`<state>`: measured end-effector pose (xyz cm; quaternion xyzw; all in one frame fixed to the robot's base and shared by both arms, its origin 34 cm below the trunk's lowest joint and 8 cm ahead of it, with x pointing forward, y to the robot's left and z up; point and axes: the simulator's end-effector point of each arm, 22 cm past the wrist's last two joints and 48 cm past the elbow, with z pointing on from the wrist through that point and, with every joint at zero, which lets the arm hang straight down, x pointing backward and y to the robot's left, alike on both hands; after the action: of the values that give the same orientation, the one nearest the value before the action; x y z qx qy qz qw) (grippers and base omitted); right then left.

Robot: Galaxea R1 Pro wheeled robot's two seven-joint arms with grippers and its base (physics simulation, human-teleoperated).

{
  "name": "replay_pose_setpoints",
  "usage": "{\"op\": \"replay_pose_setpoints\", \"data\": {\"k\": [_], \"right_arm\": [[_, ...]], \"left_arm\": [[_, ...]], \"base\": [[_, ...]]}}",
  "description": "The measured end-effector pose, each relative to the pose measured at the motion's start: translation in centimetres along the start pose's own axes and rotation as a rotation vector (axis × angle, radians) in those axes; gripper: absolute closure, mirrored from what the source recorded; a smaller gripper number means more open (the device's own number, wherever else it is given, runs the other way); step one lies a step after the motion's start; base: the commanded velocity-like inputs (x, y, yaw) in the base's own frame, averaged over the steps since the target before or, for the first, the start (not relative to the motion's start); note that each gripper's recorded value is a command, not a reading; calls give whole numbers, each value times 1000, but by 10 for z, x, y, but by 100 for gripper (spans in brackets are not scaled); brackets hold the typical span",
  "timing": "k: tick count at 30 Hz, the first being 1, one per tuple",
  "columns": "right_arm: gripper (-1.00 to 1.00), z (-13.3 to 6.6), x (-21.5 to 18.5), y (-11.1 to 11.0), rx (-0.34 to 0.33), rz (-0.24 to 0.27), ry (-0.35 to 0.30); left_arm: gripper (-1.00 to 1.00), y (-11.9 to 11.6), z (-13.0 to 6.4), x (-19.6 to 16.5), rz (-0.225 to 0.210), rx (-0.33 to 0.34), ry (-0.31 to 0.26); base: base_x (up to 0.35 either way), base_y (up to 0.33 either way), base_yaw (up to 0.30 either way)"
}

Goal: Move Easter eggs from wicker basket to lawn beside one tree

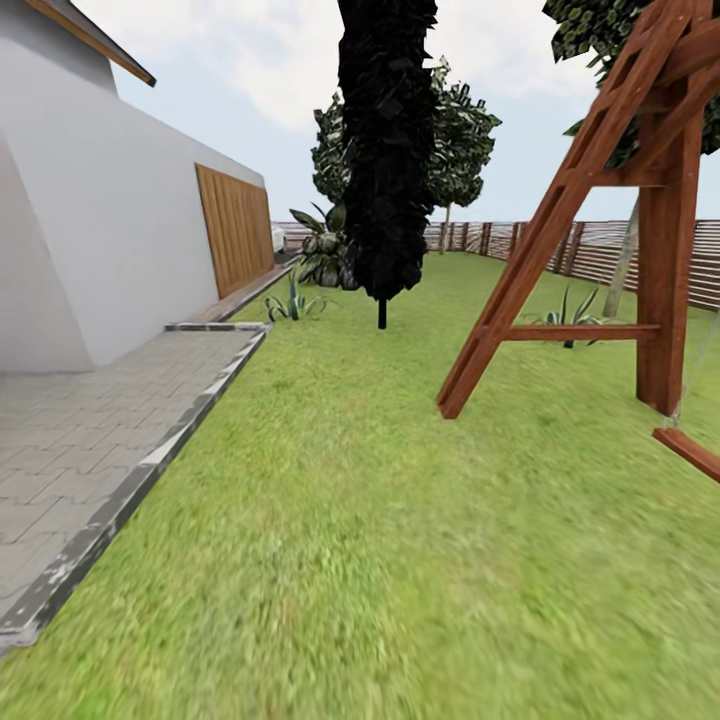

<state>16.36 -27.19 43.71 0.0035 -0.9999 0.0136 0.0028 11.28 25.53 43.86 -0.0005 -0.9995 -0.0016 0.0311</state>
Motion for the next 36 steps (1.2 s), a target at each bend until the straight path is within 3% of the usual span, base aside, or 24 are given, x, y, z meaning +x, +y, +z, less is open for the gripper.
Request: {"op": "replay_pose_setpoints", "data": {"k": [36], "right_arm": [[-100, -1, -12, -1, 4, 1, -32]], "left_arm": [[-100, 0, 0, -12, -1, 0, -32]], "base": [[334, 0, 6]]}}
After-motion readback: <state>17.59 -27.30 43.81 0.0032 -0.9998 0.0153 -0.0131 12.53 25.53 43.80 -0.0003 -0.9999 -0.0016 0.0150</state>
